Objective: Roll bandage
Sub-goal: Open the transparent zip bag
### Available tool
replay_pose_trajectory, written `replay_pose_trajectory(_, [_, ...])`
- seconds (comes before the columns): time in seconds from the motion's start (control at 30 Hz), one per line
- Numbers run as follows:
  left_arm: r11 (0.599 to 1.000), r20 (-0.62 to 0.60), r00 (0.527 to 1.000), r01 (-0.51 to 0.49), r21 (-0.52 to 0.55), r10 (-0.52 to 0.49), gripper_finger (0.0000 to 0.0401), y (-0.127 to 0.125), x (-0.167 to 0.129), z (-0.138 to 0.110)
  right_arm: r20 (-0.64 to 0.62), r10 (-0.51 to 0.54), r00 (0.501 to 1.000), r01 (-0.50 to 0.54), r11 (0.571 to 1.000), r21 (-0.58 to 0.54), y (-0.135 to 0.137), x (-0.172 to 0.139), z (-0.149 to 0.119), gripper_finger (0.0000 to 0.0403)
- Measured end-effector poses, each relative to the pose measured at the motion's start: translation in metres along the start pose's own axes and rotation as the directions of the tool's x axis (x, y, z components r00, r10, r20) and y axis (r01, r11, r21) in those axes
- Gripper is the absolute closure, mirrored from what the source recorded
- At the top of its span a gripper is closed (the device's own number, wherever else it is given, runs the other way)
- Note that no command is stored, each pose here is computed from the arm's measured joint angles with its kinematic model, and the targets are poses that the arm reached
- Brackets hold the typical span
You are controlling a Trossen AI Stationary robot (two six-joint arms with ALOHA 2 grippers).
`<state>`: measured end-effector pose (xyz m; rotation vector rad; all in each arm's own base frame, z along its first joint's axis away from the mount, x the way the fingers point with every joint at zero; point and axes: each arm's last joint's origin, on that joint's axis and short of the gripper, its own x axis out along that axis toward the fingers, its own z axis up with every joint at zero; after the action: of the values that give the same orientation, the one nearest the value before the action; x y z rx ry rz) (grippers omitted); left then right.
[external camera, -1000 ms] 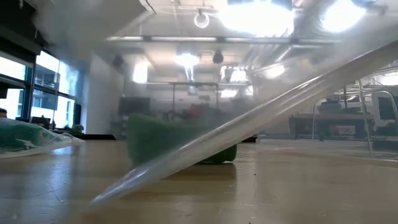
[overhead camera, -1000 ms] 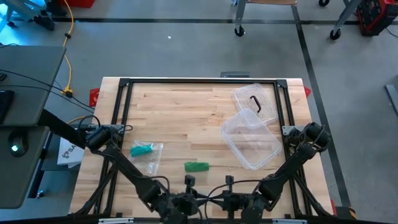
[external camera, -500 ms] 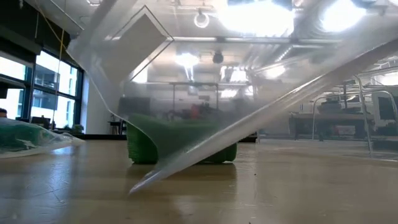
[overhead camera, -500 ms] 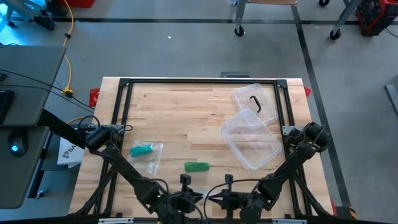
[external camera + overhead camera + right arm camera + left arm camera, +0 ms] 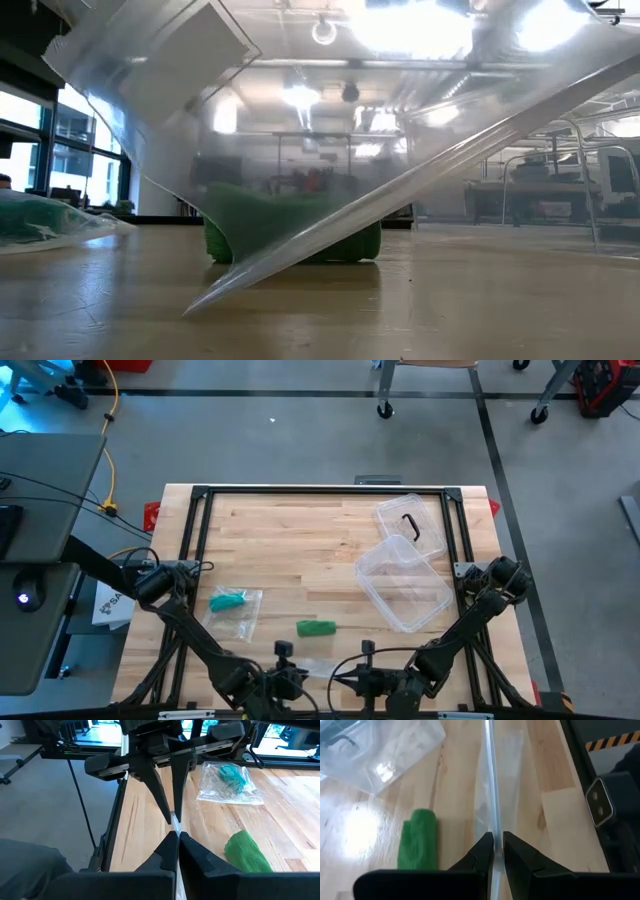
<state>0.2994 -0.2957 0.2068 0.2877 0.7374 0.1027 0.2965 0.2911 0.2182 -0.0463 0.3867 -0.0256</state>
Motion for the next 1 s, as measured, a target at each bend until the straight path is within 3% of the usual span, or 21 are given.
replay_pose_trajectory(0.73, [0.997, -0.120, 0.991, 0.060, -0.037, -0.064, 0.0367, -0.004, -0.005, -0.013, -0.001, 0.004, 1.000, -0.004, 1.000, 0.002, 0.000, 0.000, 0.000, 0.0403])
replay_pose_trajectory(1.0, [0.992, -0.087, 0.990, 0.106, -0.075, -0.112, 0.0301, 0.011, -0.019, 0.002, -0.002, 0.007, 1.000, -0.007, 1.000, -0.002, 0.001, 0.000, 0.000, 0.0403])
